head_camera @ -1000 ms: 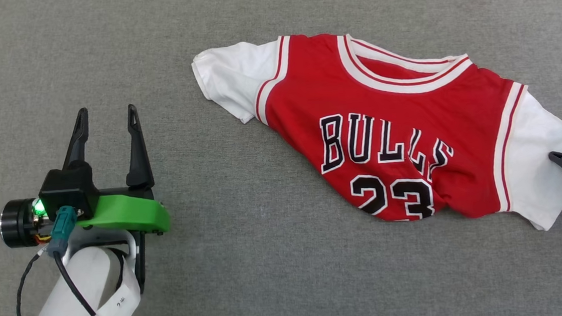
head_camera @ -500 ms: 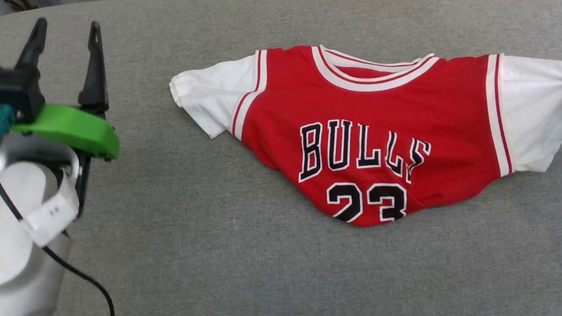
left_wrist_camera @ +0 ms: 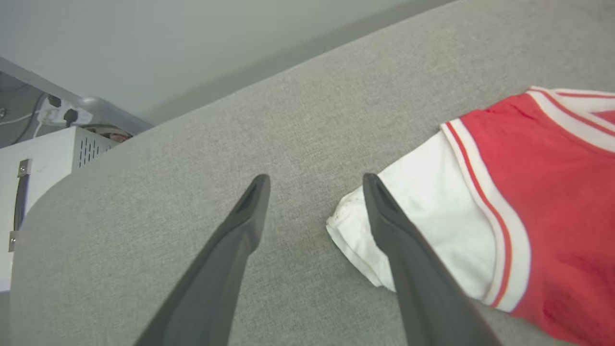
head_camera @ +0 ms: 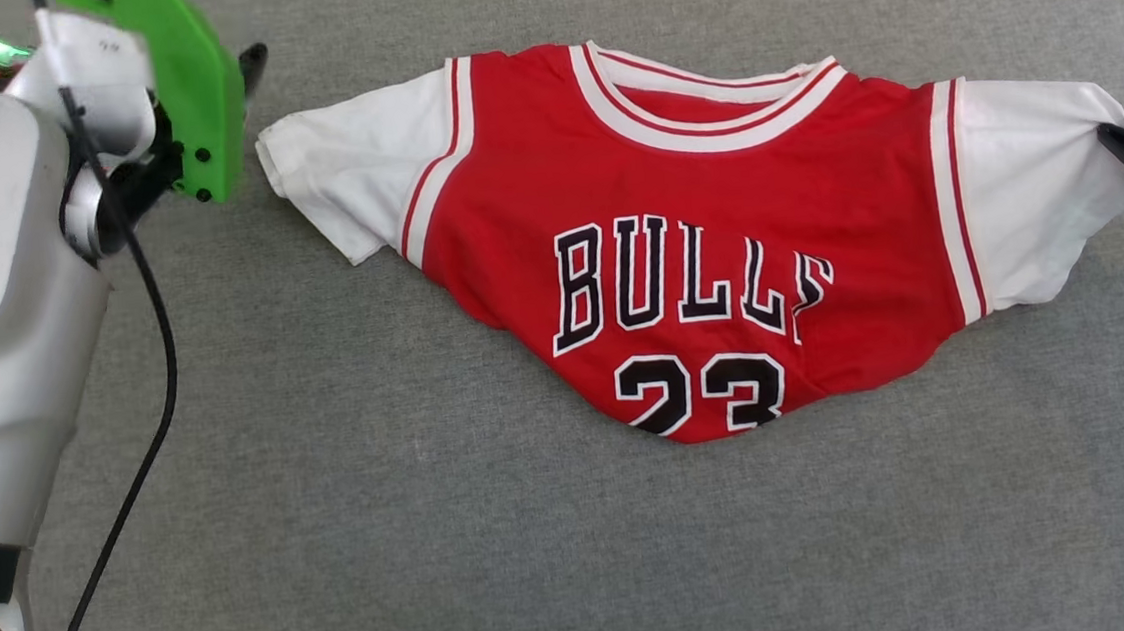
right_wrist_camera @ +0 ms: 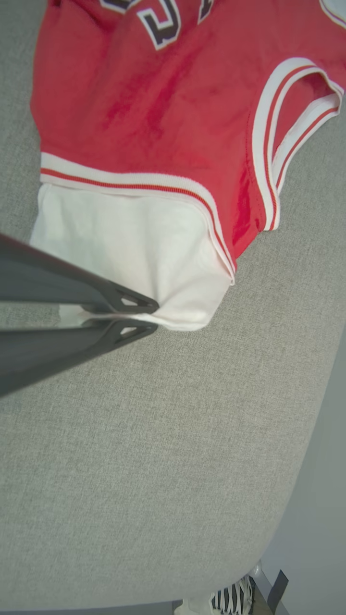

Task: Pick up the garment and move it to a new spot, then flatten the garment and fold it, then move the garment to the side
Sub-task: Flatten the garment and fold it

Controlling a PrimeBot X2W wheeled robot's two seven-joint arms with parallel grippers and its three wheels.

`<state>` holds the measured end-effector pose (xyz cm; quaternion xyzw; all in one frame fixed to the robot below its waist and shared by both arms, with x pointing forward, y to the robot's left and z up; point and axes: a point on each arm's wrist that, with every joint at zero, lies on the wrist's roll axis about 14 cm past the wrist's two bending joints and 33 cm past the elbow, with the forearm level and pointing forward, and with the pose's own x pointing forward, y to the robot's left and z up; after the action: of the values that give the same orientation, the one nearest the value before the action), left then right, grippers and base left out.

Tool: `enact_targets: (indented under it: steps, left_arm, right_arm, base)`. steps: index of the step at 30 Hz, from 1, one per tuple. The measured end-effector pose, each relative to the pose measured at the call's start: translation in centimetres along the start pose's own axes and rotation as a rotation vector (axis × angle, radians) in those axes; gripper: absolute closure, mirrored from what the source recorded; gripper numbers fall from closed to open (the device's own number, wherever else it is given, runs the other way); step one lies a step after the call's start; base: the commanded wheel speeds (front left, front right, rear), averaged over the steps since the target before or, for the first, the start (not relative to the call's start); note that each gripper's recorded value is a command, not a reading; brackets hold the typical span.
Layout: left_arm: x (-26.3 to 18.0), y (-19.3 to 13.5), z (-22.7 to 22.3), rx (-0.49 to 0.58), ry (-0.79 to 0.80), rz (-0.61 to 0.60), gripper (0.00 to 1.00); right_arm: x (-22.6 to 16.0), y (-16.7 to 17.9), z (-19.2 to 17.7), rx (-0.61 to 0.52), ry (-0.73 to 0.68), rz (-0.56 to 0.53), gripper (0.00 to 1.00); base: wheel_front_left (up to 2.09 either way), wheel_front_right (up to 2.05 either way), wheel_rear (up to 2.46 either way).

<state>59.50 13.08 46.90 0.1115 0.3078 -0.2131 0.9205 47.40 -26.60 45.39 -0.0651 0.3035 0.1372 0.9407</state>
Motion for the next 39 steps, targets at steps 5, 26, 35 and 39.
enact_targets:
  steps: [5, 26, 35, 39]
  left_arm:
    - [1.9, -2.7, -4.5, 0.043, 0.282, -0.1, 0.0]
    - [3.7, -3.7, -8.1, 0.07, 0.368, -0.17, 1.0]
    - [-0.3, -2.7, 0.8, 0.096, -0.079, -0.112, 1.0]
    - [-3.7, -2.2, 5.1, 0.141, -0.258, -0.079, 1.0]
  right_arm:
    - [0.6, -0.1, -0.5, 0.002, 0.019, 0.003, 1.0]
    - [1.5, -0.1, -1.4, -0.004, 0.022, 0.006, 1.0]
    - [-1.4, -0.9, 3.8, -0.063, -0.175, -0.033, 1.0]
    - [-3.6, -1.3, 7.5, -0.088, -0.305, -0.055, 1.0]
  base:
    - [0.0, 0.0, 0.0]
    - [0.0, 0.0, 0.0]
    - [0.0, 0.0, 0.0]
    - [0.0, 0.0, 0.0]
